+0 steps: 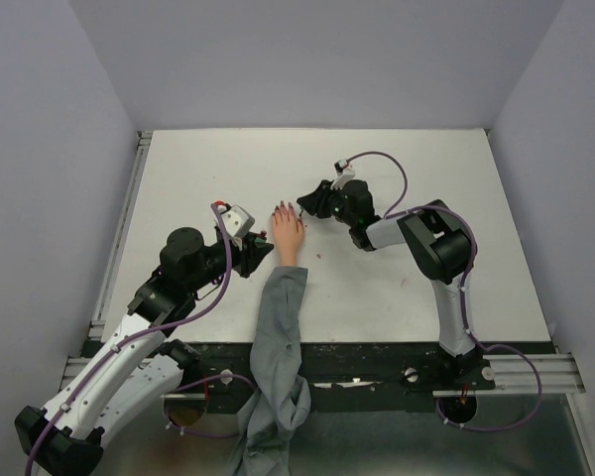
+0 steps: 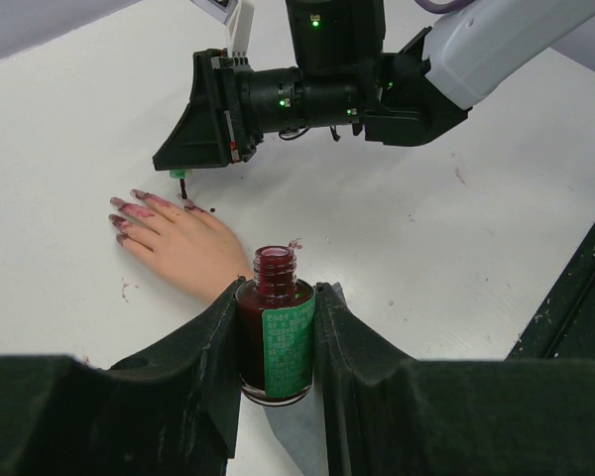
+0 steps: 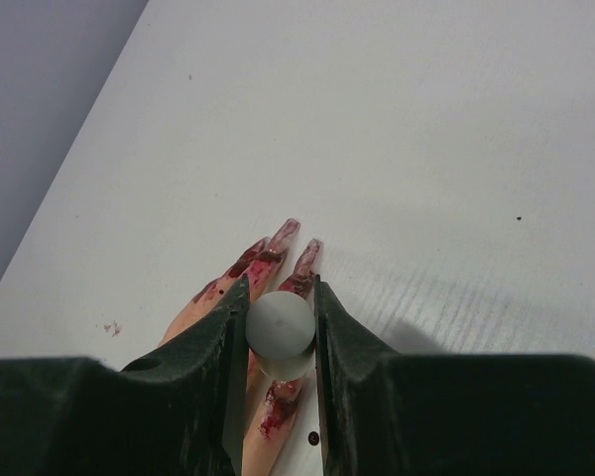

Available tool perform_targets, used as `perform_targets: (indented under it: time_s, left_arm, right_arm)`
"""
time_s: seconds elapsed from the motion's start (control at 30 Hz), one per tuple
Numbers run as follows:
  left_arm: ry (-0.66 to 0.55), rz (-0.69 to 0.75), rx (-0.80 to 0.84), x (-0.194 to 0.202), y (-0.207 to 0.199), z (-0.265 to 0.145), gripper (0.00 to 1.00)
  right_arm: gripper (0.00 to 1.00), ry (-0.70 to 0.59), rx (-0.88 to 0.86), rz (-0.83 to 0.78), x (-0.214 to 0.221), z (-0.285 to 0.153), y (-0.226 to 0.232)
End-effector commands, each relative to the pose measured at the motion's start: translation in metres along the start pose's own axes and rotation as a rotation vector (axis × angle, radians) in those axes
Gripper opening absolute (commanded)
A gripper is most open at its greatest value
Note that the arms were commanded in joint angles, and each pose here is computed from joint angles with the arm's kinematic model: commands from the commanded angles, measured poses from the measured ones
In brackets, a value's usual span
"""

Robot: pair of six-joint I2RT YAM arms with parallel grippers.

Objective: Paint the nails

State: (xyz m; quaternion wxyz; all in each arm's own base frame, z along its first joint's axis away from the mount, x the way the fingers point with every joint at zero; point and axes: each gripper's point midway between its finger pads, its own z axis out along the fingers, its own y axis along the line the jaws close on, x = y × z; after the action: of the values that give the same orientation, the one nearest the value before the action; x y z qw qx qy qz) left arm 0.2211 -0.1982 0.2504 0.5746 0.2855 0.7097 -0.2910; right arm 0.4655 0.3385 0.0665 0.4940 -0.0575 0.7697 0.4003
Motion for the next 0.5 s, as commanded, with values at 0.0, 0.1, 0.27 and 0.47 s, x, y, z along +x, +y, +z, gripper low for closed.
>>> perform_targets:
  time_s: [0.0, 0.1, 0.27, 0.47]
  left_arm:
    - [-0.045, 0.019, -0.003, -0.0181, 0.0008, -0.0012, 0.00]
    - [-0.045, 0.019, 0.000, -0.0181, 0.0002, -0.0012, 0.00]
    - [-0.047, 0.021, 0.000, -0.0185, 0.0003, -0.0011, 0.00]
    - [-0.048, 0.021, 0.000, -0.0196, 0.0002, -0.0014, 0.00]
  right_arm:
    - [0.01, 0.006, 0.012, 0.001, 0.0062, 0.0053, -0.0085]
    - [0.01, 0.017, 0.015, -0.002, 0.0102, 0.0054, -0.0091]
    - [0.01, 0.021, 0.006, -0.001, 0.0123, 0.0054, -0.0066]
    - [0.01, 0.026, -0.013, 0.003, 0.0142, 0.0031, -0.0025]
